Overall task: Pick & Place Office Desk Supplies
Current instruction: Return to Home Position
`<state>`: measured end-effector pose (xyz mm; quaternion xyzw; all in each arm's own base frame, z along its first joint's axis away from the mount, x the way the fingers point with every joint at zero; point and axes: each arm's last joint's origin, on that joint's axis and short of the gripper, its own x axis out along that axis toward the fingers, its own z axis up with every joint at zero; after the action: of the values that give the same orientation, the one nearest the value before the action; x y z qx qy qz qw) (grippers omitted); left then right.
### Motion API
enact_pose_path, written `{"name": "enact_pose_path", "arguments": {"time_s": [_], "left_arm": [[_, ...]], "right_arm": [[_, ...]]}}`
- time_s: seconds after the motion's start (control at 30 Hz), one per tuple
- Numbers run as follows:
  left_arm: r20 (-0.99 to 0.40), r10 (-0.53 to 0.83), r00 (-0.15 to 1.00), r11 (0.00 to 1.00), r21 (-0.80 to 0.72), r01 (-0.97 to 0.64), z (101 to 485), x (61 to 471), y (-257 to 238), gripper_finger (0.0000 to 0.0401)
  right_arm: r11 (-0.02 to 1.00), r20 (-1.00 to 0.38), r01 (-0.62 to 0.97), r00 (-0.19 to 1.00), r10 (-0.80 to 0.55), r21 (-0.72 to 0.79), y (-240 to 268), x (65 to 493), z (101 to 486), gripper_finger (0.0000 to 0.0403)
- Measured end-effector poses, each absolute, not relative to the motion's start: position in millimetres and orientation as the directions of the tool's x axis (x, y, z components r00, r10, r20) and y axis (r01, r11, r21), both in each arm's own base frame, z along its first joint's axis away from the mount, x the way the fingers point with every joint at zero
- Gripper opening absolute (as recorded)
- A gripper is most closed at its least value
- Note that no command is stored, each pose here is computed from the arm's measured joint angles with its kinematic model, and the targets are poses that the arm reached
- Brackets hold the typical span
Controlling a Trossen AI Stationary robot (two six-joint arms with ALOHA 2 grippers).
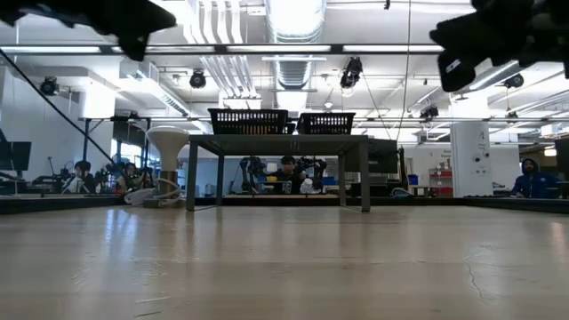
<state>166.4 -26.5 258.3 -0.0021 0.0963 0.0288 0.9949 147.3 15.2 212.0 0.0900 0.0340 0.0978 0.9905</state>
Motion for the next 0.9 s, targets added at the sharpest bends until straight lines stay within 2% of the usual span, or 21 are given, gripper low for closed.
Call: {"name": "enact_pose_path", "arguments": {"time_s": [0.1, 0.37, 0.5, 0.7, 0.9], "left_arm": [[-0.137, 0.065, 0.988, 0.998, -0.01, -0.067, 252.0, 148.2, -33.9, 0.0005], [-0.04, 0.046, 0.998, 0.998, -0.031, -0.048, 232.2, 116.0, -23.4, 0.0005], [-0.002, 0.02, 1.0, 0.999, -0.034, -0.02, 227.7, 100.1, -15.3, 0.0004], [-0.017, 0.081, 0.997, 0.996, -0.032, -0.082, 220.0, 75.1, -0.7, 0.0003], [-0.02, -0.032, 0.999, 0.999, 0.002, 0.032, 219.1, 79.1, 0.8, 0.0003]], "right_arm": [[0.966, 0.071, -0.176, 0.984, 0.166, 0.188, 11.6, 132.3, 209.7, 0.0052], [0.971, 0.208, -0.148, 0.972, 0.107, 0.189, 8.1, 106.7, 188.8, 0.0052], [0.976, 0.201, -0.106, 0.977, 0.067, 0.191, 6.4, 99.8, 186.5, 0.0052], [0.989, 0.186, -0.022, 0.982, -0.006, 0.149, 4.0, 95.4, 183.8, 0.0052], [0.99, 0.099, 0.029, 0.994, -0.043, 0.139, 3.2, 98.7, 176.0, 0.0052]]}}
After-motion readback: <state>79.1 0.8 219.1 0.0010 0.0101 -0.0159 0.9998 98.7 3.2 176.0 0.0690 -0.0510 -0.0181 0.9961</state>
